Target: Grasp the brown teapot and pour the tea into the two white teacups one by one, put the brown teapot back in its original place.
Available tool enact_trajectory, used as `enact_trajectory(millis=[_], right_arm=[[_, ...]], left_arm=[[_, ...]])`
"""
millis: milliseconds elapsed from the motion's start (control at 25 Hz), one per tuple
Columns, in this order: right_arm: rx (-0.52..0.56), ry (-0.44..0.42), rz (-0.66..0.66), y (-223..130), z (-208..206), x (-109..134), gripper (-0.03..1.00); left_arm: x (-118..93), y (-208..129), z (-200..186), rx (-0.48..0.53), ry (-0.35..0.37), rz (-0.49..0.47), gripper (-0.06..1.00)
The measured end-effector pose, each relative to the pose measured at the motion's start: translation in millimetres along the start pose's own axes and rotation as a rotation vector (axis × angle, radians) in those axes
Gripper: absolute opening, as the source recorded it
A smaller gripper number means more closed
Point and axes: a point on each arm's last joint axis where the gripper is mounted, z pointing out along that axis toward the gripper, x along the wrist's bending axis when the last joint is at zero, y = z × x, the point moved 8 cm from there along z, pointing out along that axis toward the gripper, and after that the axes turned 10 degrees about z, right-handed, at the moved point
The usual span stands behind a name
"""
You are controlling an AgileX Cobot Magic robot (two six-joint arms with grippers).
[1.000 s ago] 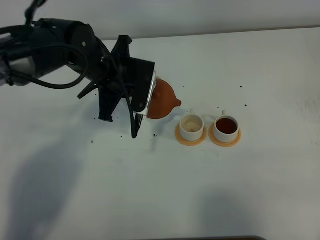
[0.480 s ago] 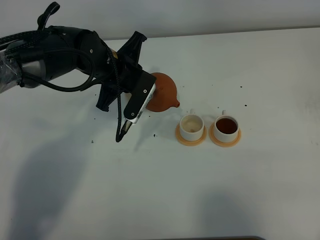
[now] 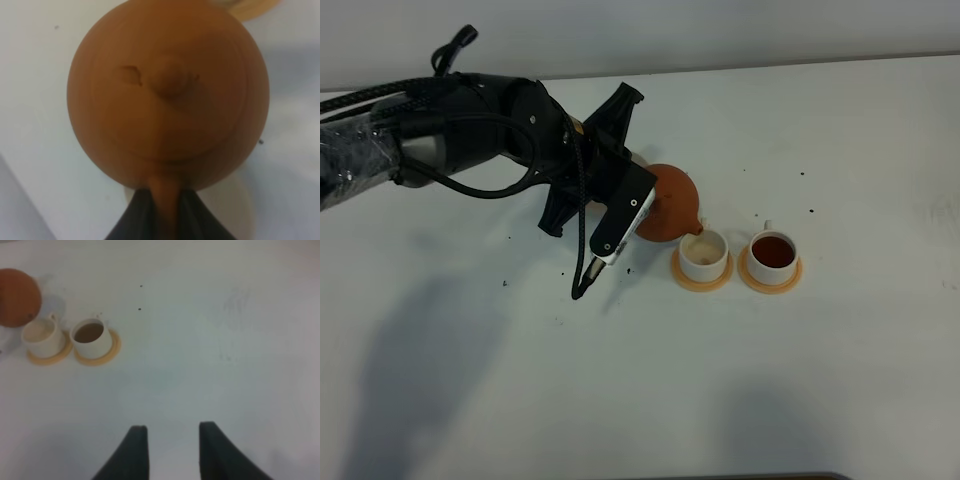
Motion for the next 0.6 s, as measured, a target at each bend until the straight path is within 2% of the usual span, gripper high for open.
enact_trajectory(millis=[600], right_arm=[[0.000, 0.000, 0.000, 0.0, 0.0, 0.0, 0.24]], left_arm=[[7.5, -1.8, 1.6, 0.036, 0.032, 0.155, 0.12]])
